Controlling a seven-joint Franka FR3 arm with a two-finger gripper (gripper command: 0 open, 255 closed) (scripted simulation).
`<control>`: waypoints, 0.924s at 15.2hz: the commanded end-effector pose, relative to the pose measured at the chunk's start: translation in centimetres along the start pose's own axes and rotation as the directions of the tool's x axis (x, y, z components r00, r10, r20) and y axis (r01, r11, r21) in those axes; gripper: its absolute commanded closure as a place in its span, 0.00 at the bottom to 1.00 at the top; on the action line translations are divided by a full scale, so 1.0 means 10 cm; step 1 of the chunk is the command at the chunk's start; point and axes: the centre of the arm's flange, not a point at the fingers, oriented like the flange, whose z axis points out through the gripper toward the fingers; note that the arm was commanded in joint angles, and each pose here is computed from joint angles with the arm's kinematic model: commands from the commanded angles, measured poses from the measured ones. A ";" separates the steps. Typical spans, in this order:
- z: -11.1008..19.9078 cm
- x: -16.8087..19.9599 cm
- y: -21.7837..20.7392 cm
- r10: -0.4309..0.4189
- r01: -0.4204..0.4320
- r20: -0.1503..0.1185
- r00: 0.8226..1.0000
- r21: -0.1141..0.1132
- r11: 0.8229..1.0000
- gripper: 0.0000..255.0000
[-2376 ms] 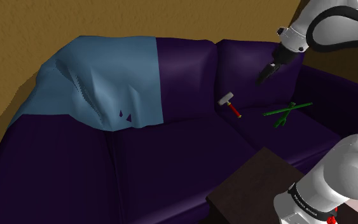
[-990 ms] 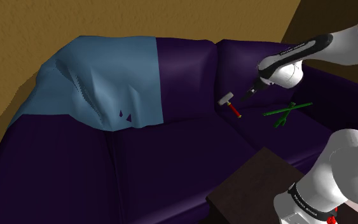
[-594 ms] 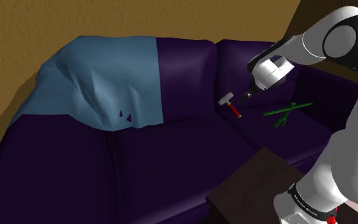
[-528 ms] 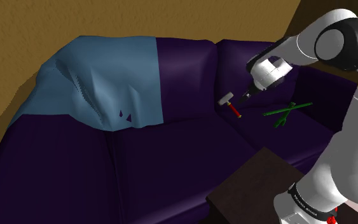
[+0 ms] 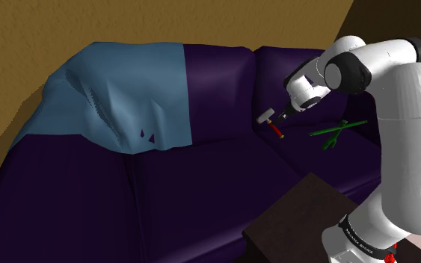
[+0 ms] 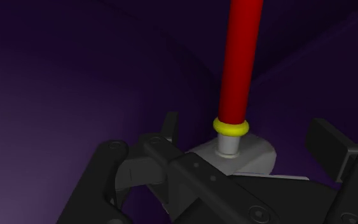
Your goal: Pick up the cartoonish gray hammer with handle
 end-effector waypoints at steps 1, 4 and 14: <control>0.13 -0.05 0.03 -0.002 0.002 -0.005 1.000 0.002 1.000 0.00; 0.27 -0.12 0.02 -0.002 0.002 -0.005 1.000 0.002 1.000 0.00; 0.39 -0.18 0.01 -0.002 0.002 -0.004 1.000 0.002 1.000 1.00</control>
